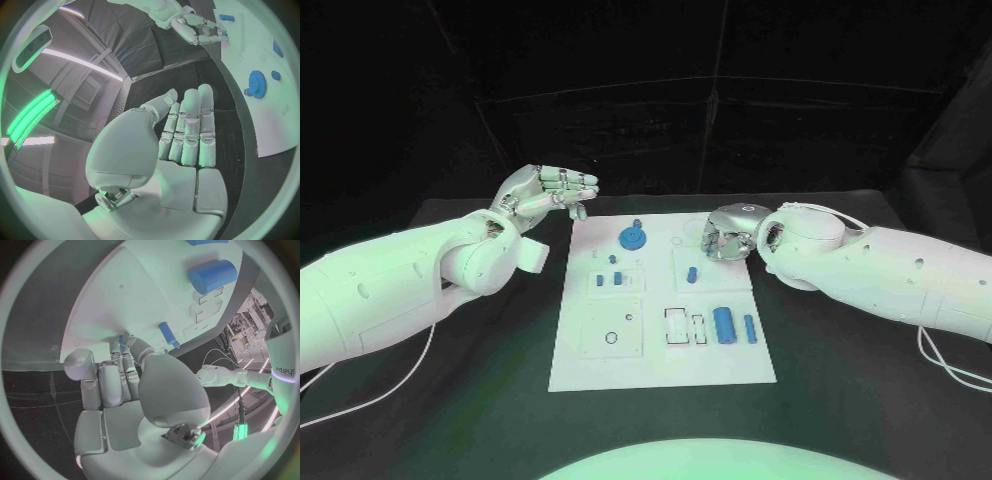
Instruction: Assemble the parts on the task board
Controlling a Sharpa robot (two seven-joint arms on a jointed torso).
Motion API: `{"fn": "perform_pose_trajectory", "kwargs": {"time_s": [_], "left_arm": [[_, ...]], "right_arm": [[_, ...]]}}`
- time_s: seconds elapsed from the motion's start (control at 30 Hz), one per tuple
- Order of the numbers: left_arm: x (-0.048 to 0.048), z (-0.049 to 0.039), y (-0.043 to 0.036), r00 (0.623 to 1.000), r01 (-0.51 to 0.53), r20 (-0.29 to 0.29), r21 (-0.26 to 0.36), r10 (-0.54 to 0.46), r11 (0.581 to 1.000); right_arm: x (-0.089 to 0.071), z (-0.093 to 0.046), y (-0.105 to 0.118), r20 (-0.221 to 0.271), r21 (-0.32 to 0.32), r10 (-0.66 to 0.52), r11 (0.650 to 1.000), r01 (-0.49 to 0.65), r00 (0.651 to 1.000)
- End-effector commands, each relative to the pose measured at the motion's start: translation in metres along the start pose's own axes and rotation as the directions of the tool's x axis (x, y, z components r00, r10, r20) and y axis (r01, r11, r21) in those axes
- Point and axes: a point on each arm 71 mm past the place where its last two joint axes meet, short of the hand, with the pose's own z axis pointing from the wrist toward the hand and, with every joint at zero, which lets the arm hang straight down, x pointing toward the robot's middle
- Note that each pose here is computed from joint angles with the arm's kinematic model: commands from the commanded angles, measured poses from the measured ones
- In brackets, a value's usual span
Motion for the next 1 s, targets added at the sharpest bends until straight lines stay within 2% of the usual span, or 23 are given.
{"fn": "perform_pose_trajectory", "kwargs": {"time_s": [0.03,0.3,0.63,1.0], "left_arm": [[0.0009,0.0008,-0.0021,1.0,0.009,-0.002,0.021,-0.009,1.0],[0.0008,0.001,-0.002,1.0,0.009,-0.002,0.02,-0.008,1.0],[0.0005,0.0012,-0.0016,1.0,0.008,-0.002,0.017,-0.008,1.0],[-0.0009,0.0016,-0.0011,1.0,0.007,0.001,0.016,-0.007,1.0]], "right_arm": [[0.005,0.001,0.001,-0.042,-0.001,-0.009,1.0,0.008,0.999],[0.007,0.001,0.002,-0.041,0.003,-0.008,1.0,0.008,0.999],[0.001,-0.001,0.001,0.041,0.021,-0.012,1.0,0.011,0.999],[-0.006,-0.01,0.002,0.123,0.003,0.008,1.0,-0.009,0.992]]}}
